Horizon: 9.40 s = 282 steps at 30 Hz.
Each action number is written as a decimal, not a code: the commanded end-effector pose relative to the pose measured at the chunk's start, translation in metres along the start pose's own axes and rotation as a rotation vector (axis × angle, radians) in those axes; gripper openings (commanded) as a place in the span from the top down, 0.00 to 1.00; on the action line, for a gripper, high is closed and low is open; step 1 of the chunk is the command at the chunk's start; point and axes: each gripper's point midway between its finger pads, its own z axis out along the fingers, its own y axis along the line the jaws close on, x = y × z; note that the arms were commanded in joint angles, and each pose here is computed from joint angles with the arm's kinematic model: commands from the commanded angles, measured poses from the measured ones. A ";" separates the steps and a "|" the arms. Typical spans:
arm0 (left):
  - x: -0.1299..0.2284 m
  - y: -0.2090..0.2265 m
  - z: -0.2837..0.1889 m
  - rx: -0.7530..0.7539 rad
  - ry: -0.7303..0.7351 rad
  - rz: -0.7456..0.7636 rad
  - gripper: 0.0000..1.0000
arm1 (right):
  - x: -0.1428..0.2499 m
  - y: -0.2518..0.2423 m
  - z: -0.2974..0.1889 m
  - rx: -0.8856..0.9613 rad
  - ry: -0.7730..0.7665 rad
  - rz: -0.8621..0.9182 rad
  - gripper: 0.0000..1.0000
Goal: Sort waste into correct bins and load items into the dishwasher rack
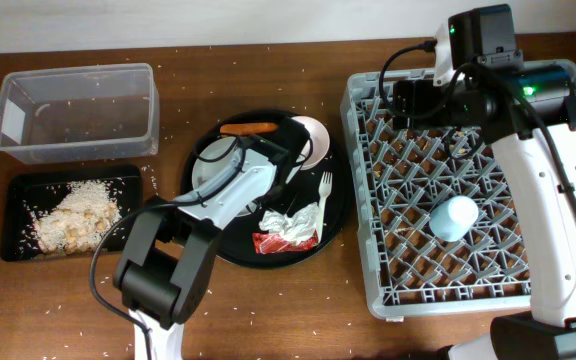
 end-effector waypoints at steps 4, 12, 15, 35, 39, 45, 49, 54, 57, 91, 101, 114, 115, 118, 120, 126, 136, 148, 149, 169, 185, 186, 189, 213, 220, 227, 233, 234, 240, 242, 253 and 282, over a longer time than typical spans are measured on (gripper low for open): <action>0.009 0.003 0.014 -0.026 0.048 0.015 0.98 | 0.002 -0.003 0.002 0.017 0.011 0.003 0.05; 0.013 0.005 0.019 -0.041 0.068 0.025 0.92 | 0.006 -0.004 0.002 0.021 0.028 0.002 0.05; 0.013 0.006 0.019 -0.042 0.069 0.025 1.00 | 0.006 -0.004 0.002 0.021 0.028 0.002 0.05; -0.034 0.050 -0.094 -0.051 0.009 -0.055 1.00 | 0.000 -0.003 0.002 0.020 0.003 -0.024 0.05; -0.046 0.058 -0.120 -0.052 -0.042 -0.073 1.00 | -0.001 -0.003 0.002 0.019 0.000 -0.023 0.05; -0.058 0.098 -0.147 0.035 -0.135 -0.195 1.00 | -0.002 -0.003 0.002 0.019 -0.004 -0.023 0.05; -0.053 0.143 -0.153 0.045 -0.171 -0.302 1.00 | -0.002 -0.003 0.002 0.019 -0.003 -0.023 0.05; -0.042 0.187 -0.158 0.227 -0.239 -0.440 1.00 | -0.002 -0.003 0.002 0.019 -0.004 -0.023 0.05; -0.030 0.213 -0.161 0.309 -0.277 -0.513 1.00 | -0.002 -0.003 0.002 0.019 -0.003 -0.023 0.05; 0.088 0.229 -0.194 0.908 -0.457 -0.611 1.00 | 0.001 -0.003 0.002 0.016 0.010 -0.022 0.05; 0.102 0.258 -0.208 0.945 -0.583 -0.720 1.00 | 0.003 -0.003 0.002 0.018 0.017 -0.023 0.05; 0.057 0.145 -0.253 0.777 -0.483 -0.262 1.00 | 0.003 -0.003 0.002 0.018 0.017 -0.023 0.05; 0.050 0.129 -0.249 0.756 -0.452 -0.192 1.00 | 0.003 -0.003 0.002 0.018 0.017 -0.023 0.05; 0.031 0.088 -0.231 0.648 -0.330 -0.079 1.00 | 0.003 -0.003 0.002 0.018 0.017 -0.023 0.05; 0.026 0.072 -0.208 0.436 -0.189 -0.083 0.99 | 0.003 -0.003 0.002 0.018 0.017 -0.023 0.05; 0.027 0.037 -0.143 0.165 -0.036 -0.079 1.00 | 0.003 -0.003 0.002 0.018 0.017 -0.023 0.05; 0.035 0.004 -0.055 0.132 -0.056 0.012 0.99 | 0.003 -0.003 0.002 0.018 0.017 -0.023 0.04; -0.011 0.020 -0.094 0.115 -0.202 -0.012 0.52 | 0.002 -0.003 0.002 0.017 0.014 -0.023 0.04; -0.021 0.027 -0.105 0.103 -0.239 -0.024 0.50 | 0.002 -0.003 0.002 0.017 0.013 -0.023 0.04; -0.133 0.104 0.002 -0.073 -0.412 0.366 0.33 | 0.001 -0.003 0.002 0.016 0.010 -0.023 0.01; -0.092 0.099 0.045 0.023 -0.232 0.206 0.74 | 0.001 -0.003 0.002 0.017 0.010 -0.023 0.01; -0.081 0.097 0.047 0.039 -0.189 0.208 0.78 | 0.001 -0.003 0.002 0.017 0.010 -0.023 0.01; -0.071 0.093 0.048 0.056 -0.146 0.203 0.87 | 0.001 -0.003 0.002 0.017 0.009 -0.023 0.01; 0.029 0.201 -0.263 -0.048 -0.215 -0.492 0.99 | 0.001 -0.003 0.002 0.017 0.010 -0.023 0.00; 0.157 0.260 -0.189 -0.040 0.037 -0.973 1.00 | 0.001 -0.003 0.002 0.017 0.009 -0.023 0.01; 0.217 0.312 -0.061 -0.107 -0.016 -1.335 0.99 | 0.003 -0.003 0.016 0.022 0.042 -0.023 0.00; 0.220 0.320 -0.002 -0.185 -0.167 -1.359 0.80 | 0.004 -0.003 0.016 0.022 0.047 -0.023 0.00; 0.220 0.319 0.001 -0.187 -0.172 -1.359 0.73 | 0.004 -0.003 0.016 0.022 0.048 -0.023 0.00; 0.211 0.330 -0.026 -0.194 -0.209 -1.304 0.31 | 0.003 -0.003 0.016 0.021 0.042 -0.023 0.01; 0.206 0.336 -0.059 -0.206 -0.237 -1.294 0.30 | -0.001 0.000 0.016 0.009 0.026 -0.023 0.01; 0.119 0.272 -0.146 -0.099 -0.407 -0.963 0.28 | 0.056 0.201 0.079 -0.314 0.152 -0.365 0.06; 0.121 0.269 -0.145 -0.094 -0.395 -0.963 0.23 | 0.203 0.227 0.236 -0.111 0.666 -0.093 0.96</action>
